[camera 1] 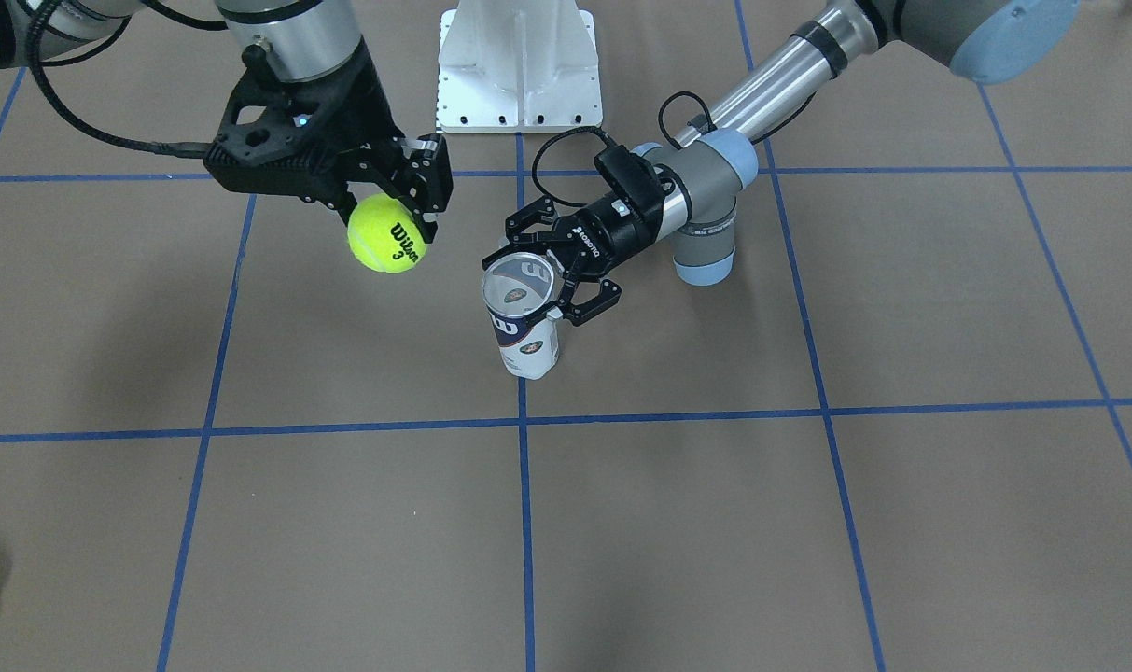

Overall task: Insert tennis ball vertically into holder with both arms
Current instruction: 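Carry the ball with the right gripper above the tube's open top, then open the right gripper to drop the ball into the tube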

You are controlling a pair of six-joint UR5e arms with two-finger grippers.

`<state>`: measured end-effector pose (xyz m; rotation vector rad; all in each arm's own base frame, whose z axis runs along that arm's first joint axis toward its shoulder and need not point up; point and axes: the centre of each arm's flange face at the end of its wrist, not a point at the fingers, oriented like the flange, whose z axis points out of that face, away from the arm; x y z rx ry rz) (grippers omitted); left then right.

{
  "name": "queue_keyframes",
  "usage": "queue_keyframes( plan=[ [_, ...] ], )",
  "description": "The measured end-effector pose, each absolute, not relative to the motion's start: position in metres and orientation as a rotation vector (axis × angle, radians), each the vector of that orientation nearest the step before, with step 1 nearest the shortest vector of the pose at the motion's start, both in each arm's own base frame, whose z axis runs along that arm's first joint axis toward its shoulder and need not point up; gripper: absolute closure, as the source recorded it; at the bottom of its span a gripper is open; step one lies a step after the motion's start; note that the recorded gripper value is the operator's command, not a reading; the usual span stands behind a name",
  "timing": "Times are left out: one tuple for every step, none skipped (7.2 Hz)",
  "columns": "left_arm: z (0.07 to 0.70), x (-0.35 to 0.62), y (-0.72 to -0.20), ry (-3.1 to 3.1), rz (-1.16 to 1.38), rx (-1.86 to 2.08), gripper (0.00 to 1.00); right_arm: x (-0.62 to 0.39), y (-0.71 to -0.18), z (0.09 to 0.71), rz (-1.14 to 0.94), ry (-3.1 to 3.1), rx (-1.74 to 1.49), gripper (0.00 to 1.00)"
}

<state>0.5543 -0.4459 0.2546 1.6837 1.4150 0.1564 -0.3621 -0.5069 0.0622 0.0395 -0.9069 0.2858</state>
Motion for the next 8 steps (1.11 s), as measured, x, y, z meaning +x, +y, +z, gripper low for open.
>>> queue_keyframes(
  plan=[
    [0.255,0.554,-0.446,1.415,0.157,1.683,0.22,-0.384,-0.516,0.042,0.296,-0.895,0.035,0.67],
    [0.255,0.554,-0.446,1.415,0.157,1.683,0.22,-0.408,-0.521,0.025,0.303,-0.876,0.033,0.57],
    [0.255,0.555,-0.446,1.415,0.157,1.683,0.22,-0.426,-0.522,0.014,0.305,-0.861,0.033,0.49],
    [0.255,0.555,-0.446,1.415,0.157,1.683,0.22,-0.438,-0.518,0.009,0.302,-0.854,0.033,0.34],
    [0.255,0.555,-0.445,1.415,0.157,1.683,0.22,-0.447,-0.514,0.009,0.296,-0.846,0.036,0.06],
    [0.255,0.555,-0.446,1.415,0.157,1.683,0.22,-0.453,-0.510,0.012,0.293,-0.837,0.041,0.02],
    [0.255,0.554,-0.446,1.414,0.156,1.683,0.22,-0.457,-0.508,0.014,0.291,-0.831,0.045,0.01],
    [0.255,0.554,-0.446,1.414,0.156,1.683,0.22,-0.458,-0.506,0.015,0.290,-0.828,0.047,0.01]
  ],
)
